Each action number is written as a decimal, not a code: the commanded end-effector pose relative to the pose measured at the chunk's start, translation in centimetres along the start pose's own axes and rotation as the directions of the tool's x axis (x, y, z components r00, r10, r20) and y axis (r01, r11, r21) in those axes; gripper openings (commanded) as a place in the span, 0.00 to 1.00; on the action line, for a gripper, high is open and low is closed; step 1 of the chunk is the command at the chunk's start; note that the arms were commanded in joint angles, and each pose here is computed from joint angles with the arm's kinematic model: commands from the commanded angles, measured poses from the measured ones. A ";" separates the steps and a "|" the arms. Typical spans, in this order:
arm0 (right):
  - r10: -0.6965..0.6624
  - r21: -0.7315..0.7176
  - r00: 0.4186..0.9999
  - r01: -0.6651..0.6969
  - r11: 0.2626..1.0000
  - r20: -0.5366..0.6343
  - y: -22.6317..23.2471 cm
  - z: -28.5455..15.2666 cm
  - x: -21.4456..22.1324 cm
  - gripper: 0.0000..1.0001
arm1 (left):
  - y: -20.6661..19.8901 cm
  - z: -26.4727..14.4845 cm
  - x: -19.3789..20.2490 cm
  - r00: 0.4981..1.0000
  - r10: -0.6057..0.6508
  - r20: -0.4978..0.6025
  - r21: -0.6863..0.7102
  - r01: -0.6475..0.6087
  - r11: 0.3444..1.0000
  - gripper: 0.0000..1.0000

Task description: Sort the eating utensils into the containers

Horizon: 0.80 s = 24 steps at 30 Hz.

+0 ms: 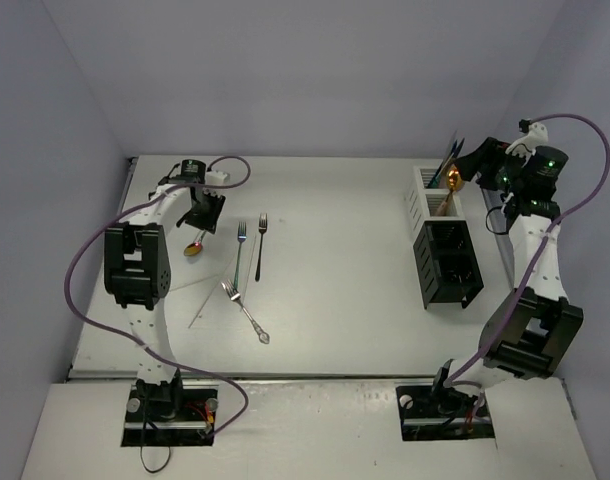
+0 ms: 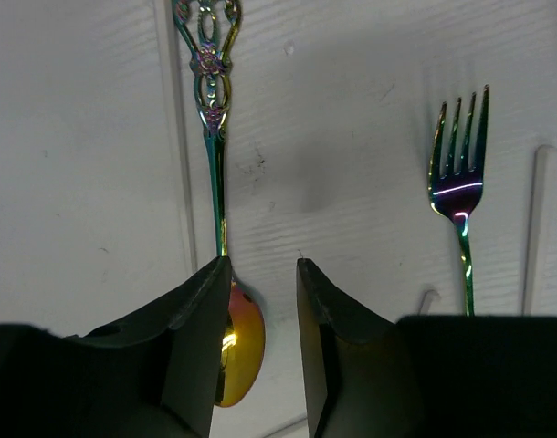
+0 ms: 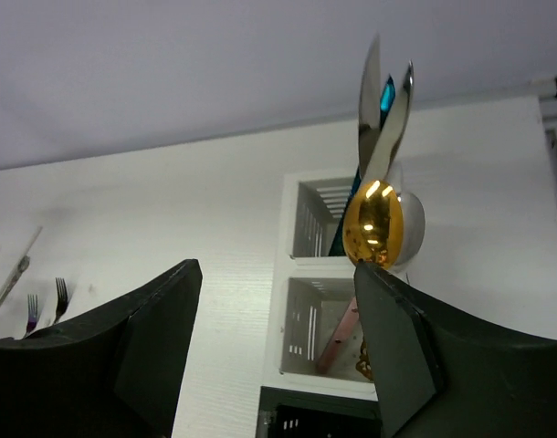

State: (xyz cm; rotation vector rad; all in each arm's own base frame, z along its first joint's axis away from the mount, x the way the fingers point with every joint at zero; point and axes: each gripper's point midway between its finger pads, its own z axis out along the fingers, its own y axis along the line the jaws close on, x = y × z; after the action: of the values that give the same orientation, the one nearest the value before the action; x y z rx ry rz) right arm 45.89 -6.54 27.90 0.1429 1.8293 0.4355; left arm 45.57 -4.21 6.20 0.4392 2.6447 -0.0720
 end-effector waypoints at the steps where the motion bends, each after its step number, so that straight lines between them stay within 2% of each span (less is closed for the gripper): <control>1: -0.133 -0.066 0.980 0.144 0.987 0.147 4.0 -2.8 -5.5 0.67 | 1.0 -1.1 -2.2 0.998 0.041 0.039 -0.024 -0.041 0.999 0.30; 10: -0.168 -0.093 0.973 0.184 0.979 0.159 5.8 -4.0 -6.0 0.70 | 1.7 0.5 -1.8 0.999 0.030 0.012 -0.020 -0.030 0.999 0.30; 24: -0.161 -0.114 0.979 0.175 0.978 0.122 6.2 -2.9 -4.3 0.70 | 2.3 -1.4 -3.0 0.996 0.064 0.057 -0.047 -0.061 0.997 0.30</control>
State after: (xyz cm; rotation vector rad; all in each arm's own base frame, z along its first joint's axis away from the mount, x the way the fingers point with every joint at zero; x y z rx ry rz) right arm 43.61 -3.58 32.00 0.0063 1.7655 0.4324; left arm 46.11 -3.61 3.33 0.4996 2.7031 -0.0642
